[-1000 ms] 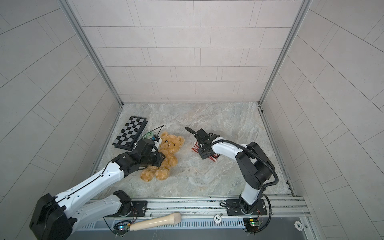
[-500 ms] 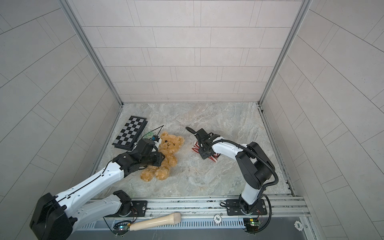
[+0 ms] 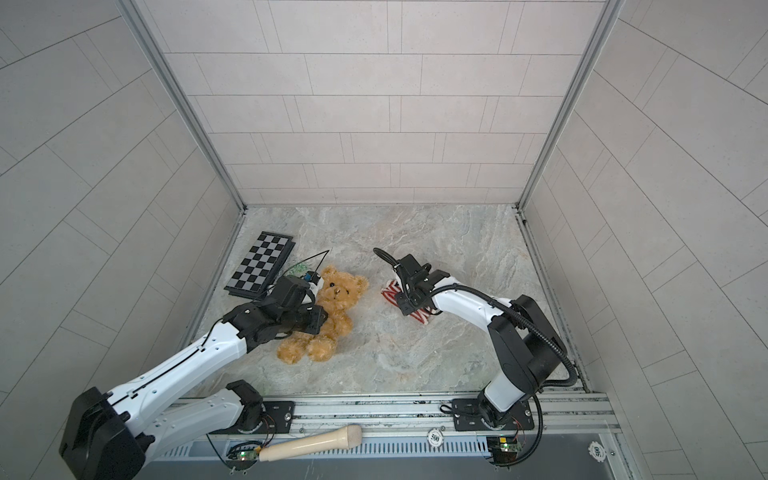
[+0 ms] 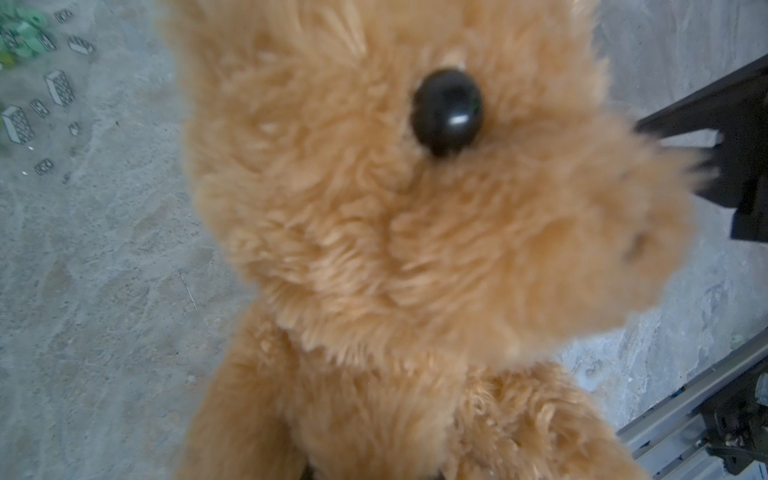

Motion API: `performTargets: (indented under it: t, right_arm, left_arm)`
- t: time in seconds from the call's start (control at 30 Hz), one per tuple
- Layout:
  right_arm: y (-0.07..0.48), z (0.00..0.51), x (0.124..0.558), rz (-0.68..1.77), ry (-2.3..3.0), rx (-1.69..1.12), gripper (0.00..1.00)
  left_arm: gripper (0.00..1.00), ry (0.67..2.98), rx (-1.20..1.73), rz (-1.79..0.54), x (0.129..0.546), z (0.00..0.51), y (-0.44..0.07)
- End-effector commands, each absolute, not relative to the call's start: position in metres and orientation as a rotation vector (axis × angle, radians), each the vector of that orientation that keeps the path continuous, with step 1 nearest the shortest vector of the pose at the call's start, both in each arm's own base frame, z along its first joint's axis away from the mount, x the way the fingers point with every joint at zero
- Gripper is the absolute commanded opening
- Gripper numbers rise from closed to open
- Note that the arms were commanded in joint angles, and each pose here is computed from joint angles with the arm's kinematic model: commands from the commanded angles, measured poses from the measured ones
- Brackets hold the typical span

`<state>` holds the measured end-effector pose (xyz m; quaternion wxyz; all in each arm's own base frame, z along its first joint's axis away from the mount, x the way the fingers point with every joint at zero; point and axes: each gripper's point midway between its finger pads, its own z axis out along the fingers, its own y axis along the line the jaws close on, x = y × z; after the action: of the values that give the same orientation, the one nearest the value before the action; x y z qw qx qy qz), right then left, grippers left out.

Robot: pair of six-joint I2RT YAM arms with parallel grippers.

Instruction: Dress the teddy bear

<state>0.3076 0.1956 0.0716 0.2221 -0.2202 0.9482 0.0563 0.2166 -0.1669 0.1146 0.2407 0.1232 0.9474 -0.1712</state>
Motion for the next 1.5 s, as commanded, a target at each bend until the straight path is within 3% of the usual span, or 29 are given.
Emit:
performTargets:
  t: [0.0, 0.6, 0.97, 1.47]
  right_arm:
    - [0.198, 0.084, 0.310, 0.216, 2.564, -0.584, 0.00]
    - [0.212, 0.118, 0.299, 0.407, 2.313, -0.637, 0.00]
    - [0.215, 0.119, 0.291, 0.452, 2.264, -0.677, 0.00]
    - [0.220, 0.119, 0.283, 0.499, 2.236, -0.697, 0.00]
  left_arm:
    - [0.02, 2.577, 0.464, -0.525, 0.201, 0.130, -0.179]
    - [0.00, 2.752, 0.938, -0.765, 0.129, 0.103, -0.239]
    - [0.00, 2.758, 1.047, -0.845, 0.135, 0.102, -0.269]
    - [0.00, 2.773, 0.936, -0.782, 0.161, 0.093, -0.264]
